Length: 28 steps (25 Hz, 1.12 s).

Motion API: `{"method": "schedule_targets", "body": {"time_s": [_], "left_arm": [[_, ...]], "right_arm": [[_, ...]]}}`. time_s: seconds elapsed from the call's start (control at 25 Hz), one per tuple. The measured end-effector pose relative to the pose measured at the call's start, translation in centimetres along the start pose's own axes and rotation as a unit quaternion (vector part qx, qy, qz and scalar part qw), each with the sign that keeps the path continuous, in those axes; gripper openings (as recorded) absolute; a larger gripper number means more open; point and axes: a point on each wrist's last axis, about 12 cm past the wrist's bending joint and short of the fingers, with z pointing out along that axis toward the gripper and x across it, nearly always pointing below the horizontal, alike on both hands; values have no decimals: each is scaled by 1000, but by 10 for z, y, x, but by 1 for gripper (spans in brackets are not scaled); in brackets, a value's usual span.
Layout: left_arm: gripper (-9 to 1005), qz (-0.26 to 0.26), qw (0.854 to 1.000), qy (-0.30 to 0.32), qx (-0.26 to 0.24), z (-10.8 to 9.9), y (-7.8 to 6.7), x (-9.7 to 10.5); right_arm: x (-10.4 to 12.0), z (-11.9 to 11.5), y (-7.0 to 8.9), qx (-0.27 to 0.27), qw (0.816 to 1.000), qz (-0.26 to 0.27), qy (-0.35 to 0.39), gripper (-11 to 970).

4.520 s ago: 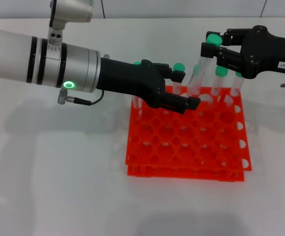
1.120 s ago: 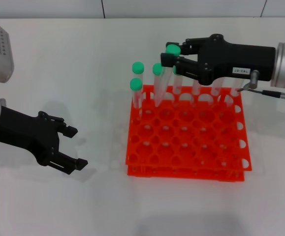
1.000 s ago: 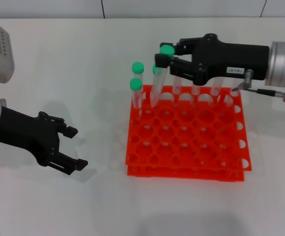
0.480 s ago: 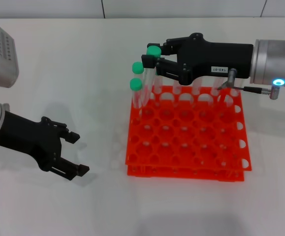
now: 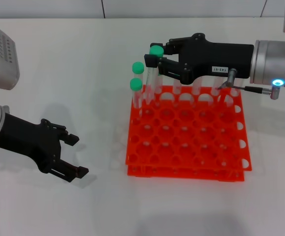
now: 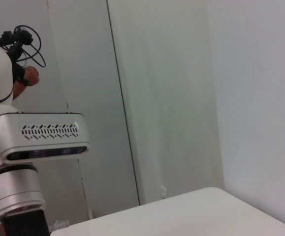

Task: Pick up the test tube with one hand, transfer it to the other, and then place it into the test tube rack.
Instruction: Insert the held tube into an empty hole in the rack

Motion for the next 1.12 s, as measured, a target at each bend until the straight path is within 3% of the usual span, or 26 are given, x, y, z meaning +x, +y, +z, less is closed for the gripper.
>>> {"method": "schedule_targets", "body": {"time_s": [1.12], "left_arm": [[887,-5,1000,-1,3,3,1,2]], "right_arm": [[15,-4,-4,23,1000,-11,17,316]]}}
